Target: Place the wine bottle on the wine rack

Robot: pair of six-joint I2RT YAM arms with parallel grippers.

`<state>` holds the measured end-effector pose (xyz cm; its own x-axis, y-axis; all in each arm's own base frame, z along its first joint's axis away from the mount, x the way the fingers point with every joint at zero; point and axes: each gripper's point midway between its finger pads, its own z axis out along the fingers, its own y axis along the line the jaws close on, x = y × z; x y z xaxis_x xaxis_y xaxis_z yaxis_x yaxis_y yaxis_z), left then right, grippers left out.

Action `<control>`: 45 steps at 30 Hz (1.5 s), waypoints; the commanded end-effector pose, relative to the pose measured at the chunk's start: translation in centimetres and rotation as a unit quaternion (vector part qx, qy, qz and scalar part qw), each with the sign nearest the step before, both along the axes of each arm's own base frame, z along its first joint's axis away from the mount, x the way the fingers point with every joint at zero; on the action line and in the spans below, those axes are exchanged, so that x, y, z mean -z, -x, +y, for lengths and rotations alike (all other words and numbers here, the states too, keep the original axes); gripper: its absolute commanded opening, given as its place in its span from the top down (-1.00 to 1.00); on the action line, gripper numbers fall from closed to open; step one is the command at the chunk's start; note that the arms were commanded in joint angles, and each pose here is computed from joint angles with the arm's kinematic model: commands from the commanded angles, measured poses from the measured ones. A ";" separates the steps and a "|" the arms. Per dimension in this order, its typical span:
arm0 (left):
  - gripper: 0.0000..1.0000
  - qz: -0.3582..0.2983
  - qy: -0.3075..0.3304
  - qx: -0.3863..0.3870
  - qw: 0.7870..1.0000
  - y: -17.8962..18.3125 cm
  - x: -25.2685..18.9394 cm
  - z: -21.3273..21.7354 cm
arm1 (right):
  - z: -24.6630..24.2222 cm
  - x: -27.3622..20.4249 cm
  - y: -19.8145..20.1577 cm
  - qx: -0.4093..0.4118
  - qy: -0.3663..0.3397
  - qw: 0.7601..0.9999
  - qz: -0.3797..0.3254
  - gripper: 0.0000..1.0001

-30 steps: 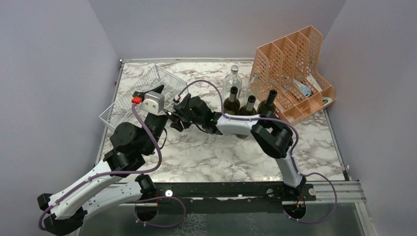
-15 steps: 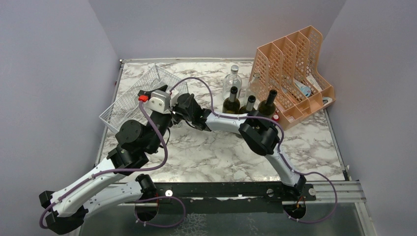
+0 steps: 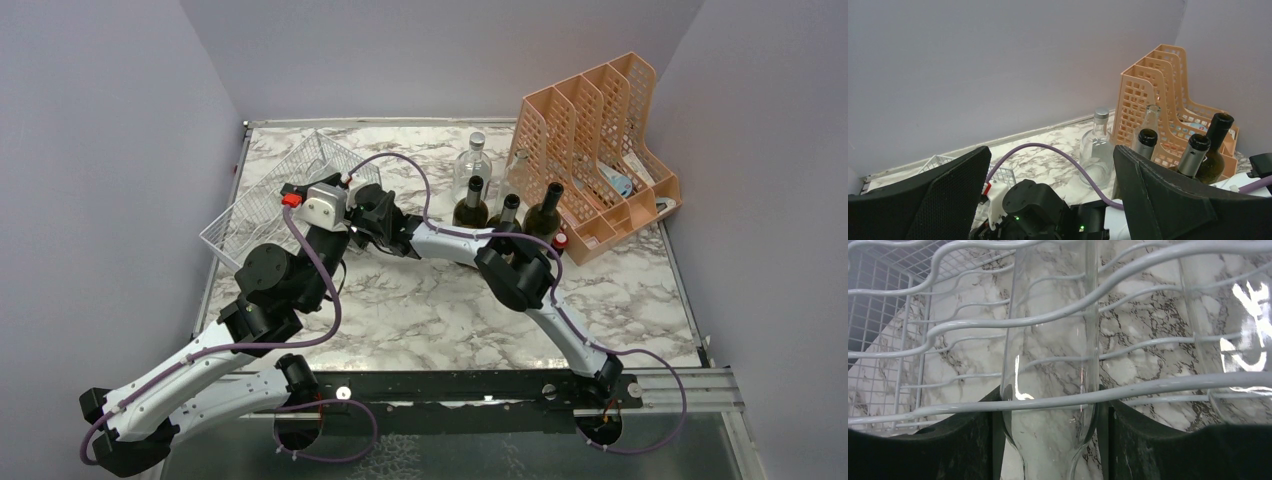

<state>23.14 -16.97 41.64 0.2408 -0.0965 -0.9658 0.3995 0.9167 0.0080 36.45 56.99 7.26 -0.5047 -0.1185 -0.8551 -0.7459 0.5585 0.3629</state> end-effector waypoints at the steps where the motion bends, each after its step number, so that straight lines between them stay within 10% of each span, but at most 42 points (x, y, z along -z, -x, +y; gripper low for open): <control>1: -0.98 -0.012 0.014 0.008 1.000 0.5 -1.2 0.2 | 1.2 -3.5 -1.2 0.011 -0.062 0.998 -0.002 0.30; 14: -0.98 -0.014 0.015 0.011 1.000 0.6 -1.9 0.4 | 0.8 -3.5 -1.4 0.023 -0.063 0.998 0.009 -0.52; 45: -0.98 0.004 0.028 0.023 0.999 2.4 -5.0 2.3 | -11.1 -20.4 3.7 0.064 -0.062 0.991 -0.102 -0.60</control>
<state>21.76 -15.41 45.15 0.2124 -0.1195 -0.9698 0.4159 0.9092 -0.0209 33.39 48.83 23.65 -0.4006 0.0614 -0.9142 -0.7341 0.5755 0.3603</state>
